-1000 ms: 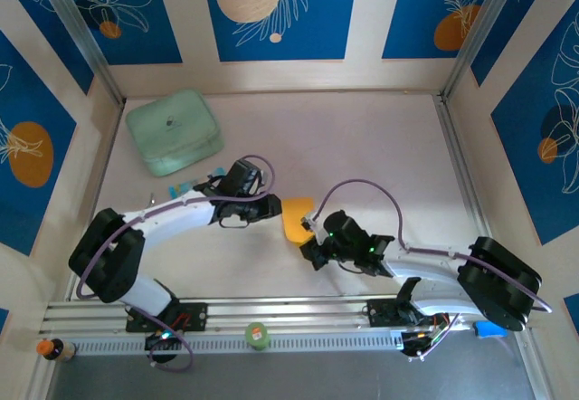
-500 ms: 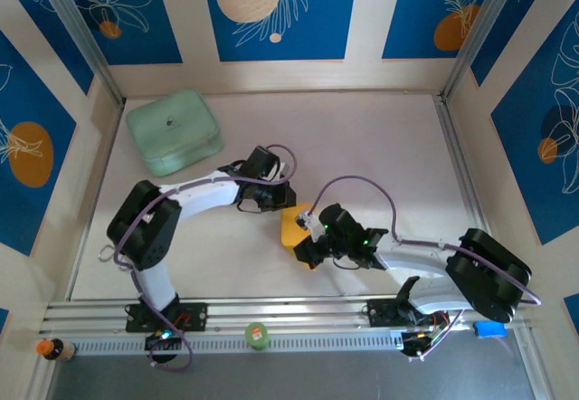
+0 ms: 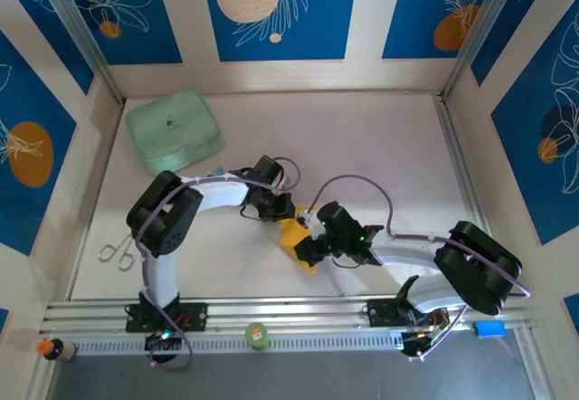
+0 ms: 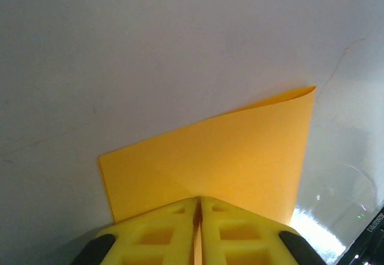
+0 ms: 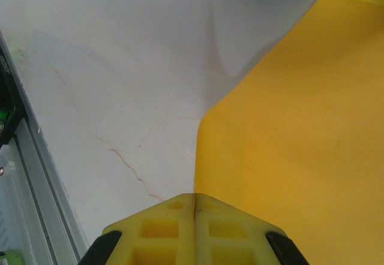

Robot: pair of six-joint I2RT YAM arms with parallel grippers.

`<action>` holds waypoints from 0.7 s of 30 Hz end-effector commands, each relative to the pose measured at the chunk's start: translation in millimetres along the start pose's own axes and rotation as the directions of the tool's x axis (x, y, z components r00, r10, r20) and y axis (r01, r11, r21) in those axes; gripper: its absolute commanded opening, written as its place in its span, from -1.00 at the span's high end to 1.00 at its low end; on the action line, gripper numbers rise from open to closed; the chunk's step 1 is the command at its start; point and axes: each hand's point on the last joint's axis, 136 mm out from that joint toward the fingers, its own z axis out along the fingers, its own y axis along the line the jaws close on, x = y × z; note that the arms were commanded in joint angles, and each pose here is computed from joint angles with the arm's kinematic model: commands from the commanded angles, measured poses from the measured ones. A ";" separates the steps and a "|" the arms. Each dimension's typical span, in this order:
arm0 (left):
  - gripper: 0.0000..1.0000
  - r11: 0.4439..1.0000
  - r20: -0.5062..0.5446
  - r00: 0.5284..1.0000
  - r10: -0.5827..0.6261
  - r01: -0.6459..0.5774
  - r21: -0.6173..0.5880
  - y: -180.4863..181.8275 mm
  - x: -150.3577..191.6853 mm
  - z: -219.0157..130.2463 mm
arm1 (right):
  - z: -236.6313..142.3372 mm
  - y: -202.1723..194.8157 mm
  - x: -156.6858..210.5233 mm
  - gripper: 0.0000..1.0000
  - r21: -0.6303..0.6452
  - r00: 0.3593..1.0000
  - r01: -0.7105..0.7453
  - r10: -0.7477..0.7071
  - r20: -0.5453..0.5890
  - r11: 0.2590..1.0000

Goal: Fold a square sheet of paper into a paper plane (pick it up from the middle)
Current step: Third fold the triangle at the center of the table.

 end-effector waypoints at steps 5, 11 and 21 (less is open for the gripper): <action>0.76 0.997 -0.043 0.999 -0.026 0.023 -0.073 25.7 14.4 8.5 | -4.5 -10.6 -8.0 0.99 0.019 0.999 -0.037 0.037 -0.011 0.999; 0.76 0.998 -0.036 0.999 -0.024 0.021 -0.064 21.4 12.1 5.5 | -3.4 -20.2 -11.5 0.99 0.062 0.998 -0.057 0.058 -0.008 0.996; 0.76 0.998 -0.032 0.999 -0.023 0.021 -0.063 20.4 11.9 3.6 | -1.6 -38.3 -8.1 0.99 0.158 0.995 -0.095 0.098 -0.013 0.983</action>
